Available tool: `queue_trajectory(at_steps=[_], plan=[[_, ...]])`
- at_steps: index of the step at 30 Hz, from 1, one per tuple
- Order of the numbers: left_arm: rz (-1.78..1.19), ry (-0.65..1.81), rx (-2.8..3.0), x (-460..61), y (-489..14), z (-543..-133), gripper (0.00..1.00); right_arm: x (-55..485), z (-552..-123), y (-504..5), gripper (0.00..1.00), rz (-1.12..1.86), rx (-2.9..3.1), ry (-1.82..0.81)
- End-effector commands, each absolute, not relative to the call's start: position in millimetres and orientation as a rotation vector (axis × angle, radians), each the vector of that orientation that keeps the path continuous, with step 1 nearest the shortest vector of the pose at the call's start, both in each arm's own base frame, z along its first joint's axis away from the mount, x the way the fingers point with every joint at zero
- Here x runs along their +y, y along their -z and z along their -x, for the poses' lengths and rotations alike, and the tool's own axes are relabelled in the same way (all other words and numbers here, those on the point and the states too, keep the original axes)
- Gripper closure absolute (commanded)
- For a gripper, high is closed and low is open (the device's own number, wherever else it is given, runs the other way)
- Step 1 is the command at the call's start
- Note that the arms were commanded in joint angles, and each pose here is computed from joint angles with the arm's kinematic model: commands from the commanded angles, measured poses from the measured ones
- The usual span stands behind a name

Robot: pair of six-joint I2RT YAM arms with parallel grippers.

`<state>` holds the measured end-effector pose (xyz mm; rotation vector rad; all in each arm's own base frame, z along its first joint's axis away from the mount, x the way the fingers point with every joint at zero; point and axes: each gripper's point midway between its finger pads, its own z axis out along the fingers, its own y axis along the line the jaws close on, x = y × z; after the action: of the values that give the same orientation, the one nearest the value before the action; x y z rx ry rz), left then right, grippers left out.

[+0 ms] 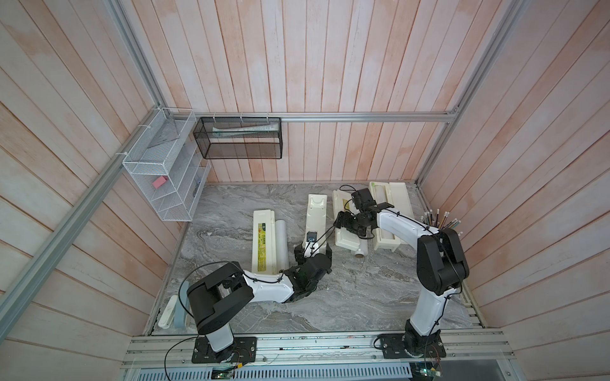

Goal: Put plastic wrap rolls into dispensers
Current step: Place the lid at the center of the board.

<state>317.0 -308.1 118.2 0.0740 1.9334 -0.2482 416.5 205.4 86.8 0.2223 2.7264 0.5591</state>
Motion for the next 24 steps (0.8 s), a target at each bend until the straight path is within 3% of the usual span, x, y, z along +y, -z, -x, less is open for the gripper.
queue_trajectory(at_steps=[1, 3, 4, 10, 15, 24], plan=[[-0.074, 0.266, 2.064, -301.1, -85.0, -302.4, 0.16, 209.0, -431.7, -89.1, 0.16, -0.198, 2.689, -0.501], [-0.064, 0.264, 2.070, -297.9, -84.5, -300.9, 0.01, 209.8, -431.5, -85.0, 0.11, -0.191, 2.696, -0.469], [-0.060, 0.268, 2.071, -297.0, -85.1, -300.2, 0.00, 210.4, -431.2, -83.2, 0.09, -0.190, 2.701, -0.460], [-0.035, 0.312, 2.094, -297.4, -87.1, -295.8, 0.00, 210.6, -433.7, -83.2, 0.02, -0.166, 2.702, -0.390], [-0.039, 0.356, 2.105, -298.6, -93.2, -290.9, 0.00, 209.5, -438.3, -93.7, 0.02, -0.098, 2.692, -0.205], [-0.059, 0.377, 2.080, -296.4, -117.4, -292.2, 0.00, 206.4, -438.7, -101.9, 0.02, -0.099, 2.669, -0.169]])
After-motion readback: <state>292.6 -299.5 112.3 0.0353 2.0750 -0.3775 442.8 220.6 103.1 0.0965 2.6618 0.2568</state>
